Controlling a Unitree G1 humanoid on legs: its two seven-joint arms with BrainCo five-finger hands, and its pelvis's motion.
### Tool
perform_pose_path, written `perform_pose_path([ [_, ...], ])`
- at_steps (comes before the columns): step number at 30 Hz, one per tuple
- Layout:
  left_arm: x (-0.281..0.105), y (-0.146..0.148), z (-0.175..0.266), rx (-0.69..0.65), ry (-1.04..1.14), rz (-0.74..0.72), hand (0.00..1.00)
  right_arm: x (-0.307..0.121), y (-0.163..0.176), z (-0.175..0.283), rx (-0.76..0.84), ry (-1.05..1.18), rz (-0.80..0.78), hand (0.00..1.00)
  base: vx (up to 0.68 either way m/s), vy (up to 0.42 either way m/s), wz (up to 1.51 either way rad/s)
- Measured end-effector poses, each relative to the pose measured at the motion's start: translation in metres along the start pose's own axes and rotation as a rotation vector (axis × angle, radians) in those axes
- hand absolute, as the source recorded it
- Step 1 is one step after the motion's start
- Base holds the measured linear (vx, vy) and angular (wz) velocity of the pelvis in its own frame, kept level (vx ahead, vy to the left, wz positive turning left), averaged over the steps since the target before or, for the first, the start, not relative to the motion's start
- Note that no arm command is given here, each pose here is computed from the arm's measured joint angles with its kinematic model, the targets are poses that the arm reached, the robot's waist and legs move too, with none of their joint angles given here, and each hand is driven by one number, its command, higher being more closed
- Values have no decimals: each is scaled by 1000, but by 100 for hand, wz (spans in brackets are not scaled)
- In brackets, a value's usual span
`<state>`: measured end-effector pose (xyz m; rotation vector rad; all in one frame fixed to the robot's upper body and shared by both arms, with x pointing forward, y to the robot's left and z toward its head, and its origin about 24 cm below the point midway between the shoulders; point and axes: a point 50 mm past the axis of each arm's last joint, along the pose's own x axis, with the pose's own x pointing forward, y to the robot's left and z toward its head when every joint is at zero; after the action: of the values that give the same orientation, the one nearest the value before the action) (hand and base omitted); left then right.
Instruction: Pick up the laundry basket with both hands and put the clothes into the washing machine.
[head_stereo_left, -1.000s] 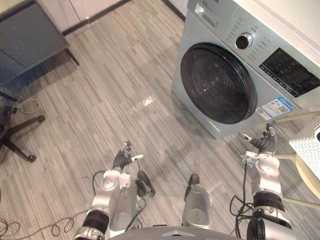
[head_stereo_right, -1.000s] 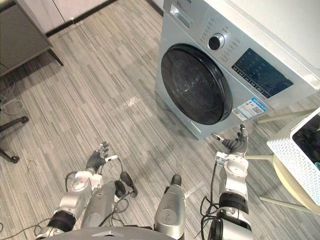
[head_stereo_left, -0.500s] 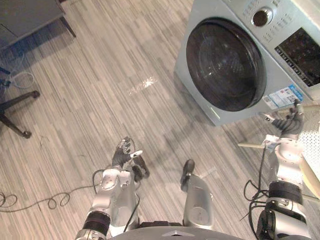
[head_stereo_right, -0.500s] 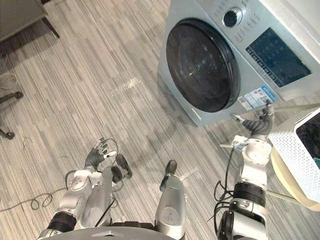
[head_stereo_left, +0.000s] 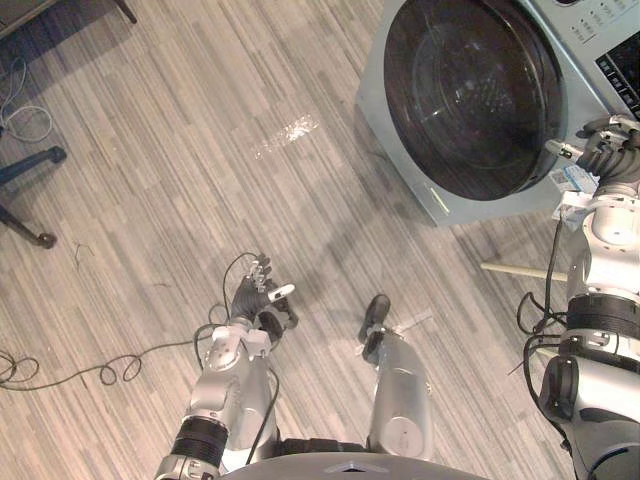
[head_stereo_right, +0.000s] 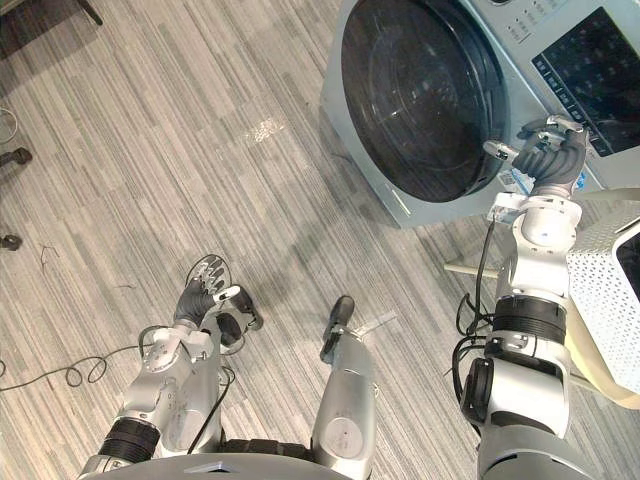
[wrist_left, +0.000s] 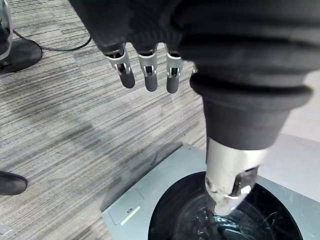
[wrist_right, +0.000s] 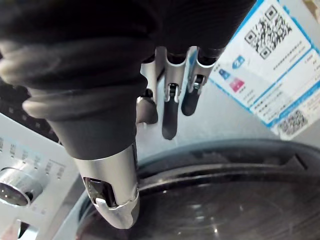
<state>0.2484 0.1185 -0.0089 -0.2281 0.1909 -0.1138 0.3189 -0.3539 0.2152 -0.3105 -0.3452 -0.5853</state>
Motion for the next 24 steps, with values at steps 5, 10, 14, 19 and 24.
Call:
perform_pose_path([
  [5, -2, 0, 3, -17, -19, 3, 0, 15, 8, 9, -10, 10, 53, 0, -2, -6, 2],
  [10, -1, -3, 8, -16, -32, -21, 0, 22, 26, -4, 81, 138, 274, 0, -1, -9, 0],
  [14, -2, -1, 20, -9, -75, -68, 0, 9, 67, -14, 235, 247, 582, 0, 17, -46, 4],
  [19, -3, 12, 21, -24, -73, -17, 0, -64, 142, -41, 542, 399, 918, 0, 50, -87, 8],
  [24, -4, 16, 23, -16, -80, -4, 0, -128, 175, -71, 764, 556, 1014, 0, 20, -39, 18],
])
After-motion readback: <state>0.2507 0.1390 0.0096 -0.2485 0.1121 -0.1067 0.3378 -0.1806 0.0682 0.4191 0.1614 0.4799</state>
